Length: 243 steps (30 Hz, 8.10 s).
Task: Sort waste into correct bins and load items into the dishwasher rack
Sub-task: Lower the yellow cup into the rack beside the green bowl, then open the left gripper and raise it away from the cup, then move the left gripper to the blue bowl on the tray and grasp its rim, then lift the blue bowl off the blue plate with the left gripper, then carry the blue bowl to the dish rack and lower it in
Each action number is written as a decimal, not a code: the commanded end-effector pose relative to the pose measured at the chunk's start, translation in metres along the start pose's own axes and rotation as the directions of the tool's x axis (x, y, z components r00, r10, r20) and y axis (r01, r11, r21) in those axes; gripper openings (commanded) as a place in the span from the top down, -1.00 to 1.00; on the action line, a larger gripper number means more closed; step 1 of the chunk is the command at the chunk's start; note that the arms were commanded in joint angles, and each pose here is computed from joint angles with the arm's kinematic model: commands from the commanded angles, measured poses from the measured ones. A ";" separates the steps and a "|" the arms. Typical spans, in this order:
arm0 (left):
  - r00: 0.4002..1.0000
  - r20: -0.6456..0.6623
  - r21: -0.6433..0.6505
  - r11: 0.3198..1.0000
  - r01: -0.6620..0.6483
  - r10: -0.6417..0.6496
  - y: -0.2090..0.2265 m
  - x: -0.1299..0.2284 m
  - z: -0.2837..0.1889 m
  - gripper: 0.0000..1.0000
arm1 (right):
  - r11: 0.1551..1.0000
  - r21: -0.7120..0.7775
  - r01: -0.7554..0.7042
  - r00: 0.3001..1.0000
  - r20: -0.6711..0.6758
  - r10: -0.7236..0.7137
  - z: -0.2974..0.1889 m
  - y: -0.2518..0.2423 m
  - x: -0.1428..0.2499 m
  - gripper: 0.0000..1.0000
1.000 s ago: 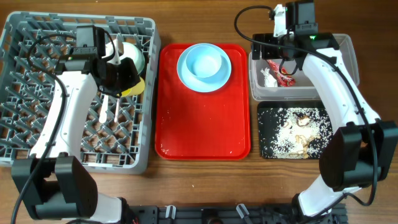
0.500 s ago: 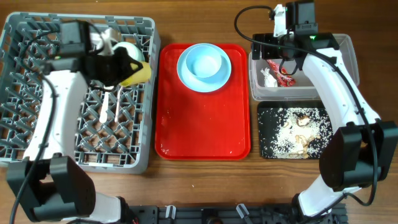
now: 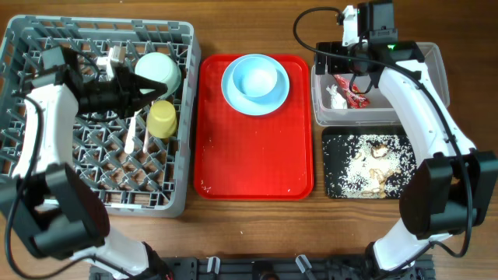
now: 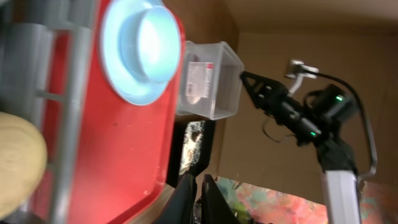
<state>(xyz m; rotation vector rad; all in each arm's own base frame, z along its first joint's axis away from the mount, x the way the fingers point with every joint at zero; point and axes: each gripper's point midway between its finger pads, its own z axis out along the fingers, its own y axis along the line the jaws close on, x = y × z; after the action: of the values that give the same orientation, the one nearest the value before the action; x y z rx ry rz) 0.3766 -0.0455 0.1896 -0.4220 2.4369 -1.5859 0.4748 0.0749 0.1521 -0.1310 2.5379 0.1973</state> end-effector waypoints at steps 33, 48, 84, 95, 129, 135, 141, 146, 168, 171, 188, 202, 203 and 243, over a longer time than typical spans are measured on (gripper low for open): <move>0.978 0.155 -0.841 0.538 0.056 0.139 0.091 -0.016 -0.018 0.81 | 1.000 0.007 -0.004 1.000 -0.001 0.004 0.002 0.000 0.000 -0.99; 0.936 0.268 -0.868 0.479 0.133 0.227 0.071 -0.022 -0.052 0.72 | 1.000 0.007 -0.003 1.000 -0.001 0.003 0.002 0.000 0.000 -0.99; 0.865 0.084 -0.680 0.663 -0.313 0.494 -0.031 0.027 0.144 0.16 | 1.000 0.007 -0.004 1.000 -0.001 0.004 0.002 0.000 0.000 -1.00; 0.906 -0.021 -0.725 0.617 -0.305 0.423 0.055 0.018 0.211 0.92 | 1.000 0.007 -0.003 1.000 -0.001 0.003 0.002 0.000 0.000 -0.99; 0.957 -0.233 -0.839 0.462 -0.287 0.172 0.100 0.090 0.166 0.92 | 1.000 0.007 -0.003 1.000 -0.001 0.003 0.002 0.000 0.000 -1.00; 0.945 -0.156 -0.794 0.532 -0.294 0.289 0.047 0.079 0.151 0.51 | 1.000 0.007 -0.003 1.000 -0.001 0.003 0.002 0.000 0.000 -0.99; 0.905 -0.060 -0.718 0.612 -0.332 0.420 -0.001 0.063 0.157 0.08 | 1.000 0.007 -0.003 1.000 -0.001 0.003 0.002 0.000 0.000 -1.00; 0.885 -0.072 -0.676 0.630 -0.383 0.461 -0.008 0.067 0.185 0.14 | 1.000 0.007 -0.003 1.000 -0.001 0.003 0.002 0.000 0.000 -0.99; 0.860 -0.119 -0.749 0.523 -0.406 0.497 0.065 0.055 0.254 0.30 | 1.000 0.007 -0.003 1.000 -0.001 0.003 0.002 0.000 0.000 -0.99; 0.860 -0.120 -0.749 0.523 -0.406 0.497 0.065 0.055 0.254 0.37 | 1.000 0.007 -0.003 1.000 -0.001 0.003 0.002 0.000 0.000 -1.00; 0.790 -0.021 -0.688 0.565 -0.456 0.613 -0.010 0.048 0.234 0.45 | 1.000 0.007 -0.003 1.000 -0.001 0.003 0.002 0.000 0.000 -0.99; 0.771 -0.125 -0.725 0.473 -0.501 0.625 0.018 0.068 0.255 0.45 | 1.000 0.007 -0.003 1.000 -0.001 0.003 0.002 0.000 0.000 -0.99; 0.772 -0.129 -0.728 0.469 -0.500 0.622 0.021 0.068 0.255 0.45 | 1.000 0.007 -0.004 1.000 -0.001 0.004 0.002 0.000 0.000 -1.00; 0.798 -0.216 -0.802 0.364 -0.474 0.562 0.068 0.072 0.247 0.92 | 1.000 0.007 -0.003 1.000 -0.001 0.003 0.002 0.000 0.000 -0.99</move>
<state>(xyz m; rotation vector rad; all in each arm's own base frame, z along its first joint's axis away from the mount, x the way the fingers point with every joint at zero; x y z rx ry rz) 0.3794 -0.2647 0.0313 0.2017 2.6811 -0.1044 0.4748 0.0750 0.1521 -0.1312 2.5379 0.1978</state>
